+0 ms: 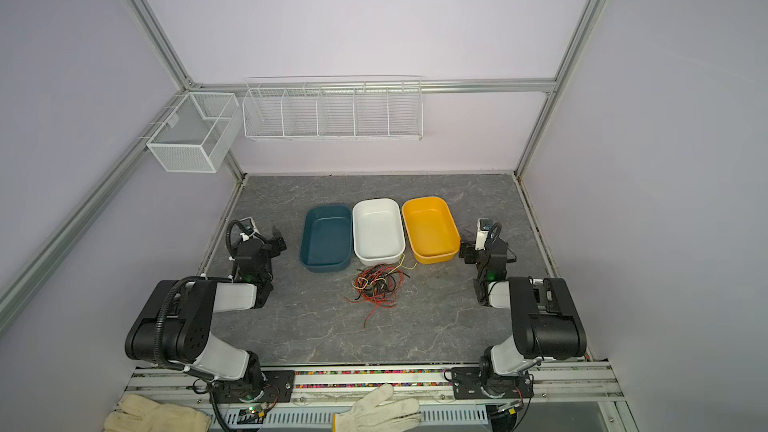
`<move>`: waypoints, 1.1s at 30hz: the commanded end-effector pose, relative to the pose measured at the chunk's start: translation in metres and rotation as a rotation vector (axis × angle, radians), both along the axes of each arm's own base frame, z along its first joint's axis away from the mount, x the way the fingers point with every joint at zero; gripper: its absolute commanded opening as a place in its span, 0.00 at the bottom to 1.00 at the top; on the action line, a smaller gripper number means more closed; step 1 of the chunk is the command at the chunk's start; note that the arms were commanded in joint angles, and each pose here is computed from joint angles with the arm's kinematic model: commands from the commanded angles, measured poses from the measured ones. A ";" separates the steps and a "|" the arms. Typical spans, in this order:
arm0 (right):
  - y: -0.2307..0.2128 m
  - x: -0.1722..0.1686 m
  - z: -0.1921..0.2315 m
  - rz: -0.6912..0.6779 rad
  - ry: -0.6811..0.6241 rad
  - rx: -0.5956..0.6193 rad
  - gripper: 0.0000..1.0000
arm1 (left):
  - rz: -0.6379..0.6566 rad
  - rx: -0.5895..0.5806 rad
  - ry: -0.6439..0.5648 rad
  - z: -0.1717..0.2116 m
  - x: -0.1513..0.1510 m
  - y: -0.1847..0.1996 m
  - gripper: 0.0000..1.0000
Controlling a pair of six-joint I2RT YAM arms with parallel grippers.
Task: Untangle the cables
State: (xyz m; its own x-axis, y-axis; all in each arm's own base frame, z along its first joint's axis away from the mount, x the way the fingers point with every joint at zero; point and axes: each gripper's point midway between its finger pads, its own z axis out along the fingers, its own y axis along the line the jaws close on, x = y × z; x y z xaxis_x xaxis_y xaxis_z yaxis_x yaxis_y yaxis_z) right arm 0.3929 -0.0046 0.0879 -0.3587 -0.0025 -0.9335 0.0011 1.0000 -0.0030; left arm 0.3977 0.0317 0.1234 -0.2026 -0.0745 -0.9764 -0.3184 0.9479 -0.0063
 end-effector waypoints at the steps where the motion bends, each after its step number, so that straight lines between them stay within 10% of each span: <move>1: 0.003 0.003 0.005 0.025 -0.011 -0.014 0.88 | -0.005 0.015 0.007 -0.004 -0.002 0.001 0.99; 24: 0.003 0.002 0.006 0.022 -0.014 -0.020 0.88 | -0.004 0.014 0.006 -0.003 -0.001 0.001 0.99; 33: 0.023 -0.021 0.106 0.035 -0.136 0.012 0.88 | -0.005 0.016 0.007 -0.004 -0.002 0.001 0.99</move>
State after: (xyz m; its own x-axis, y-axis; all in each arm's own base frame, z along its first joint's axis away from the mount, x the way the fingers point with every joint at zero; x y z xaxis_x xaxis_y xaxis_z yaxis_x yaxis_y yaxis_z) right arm 0.3855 0.0046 0.1691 -0.2575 -0.0166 -0.9661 0.0080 0.9998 -0.0193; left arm 0.3977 0.0318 0.1235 -0.2022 -0.0745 -0.9765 -0.3188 0.9478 -0.0063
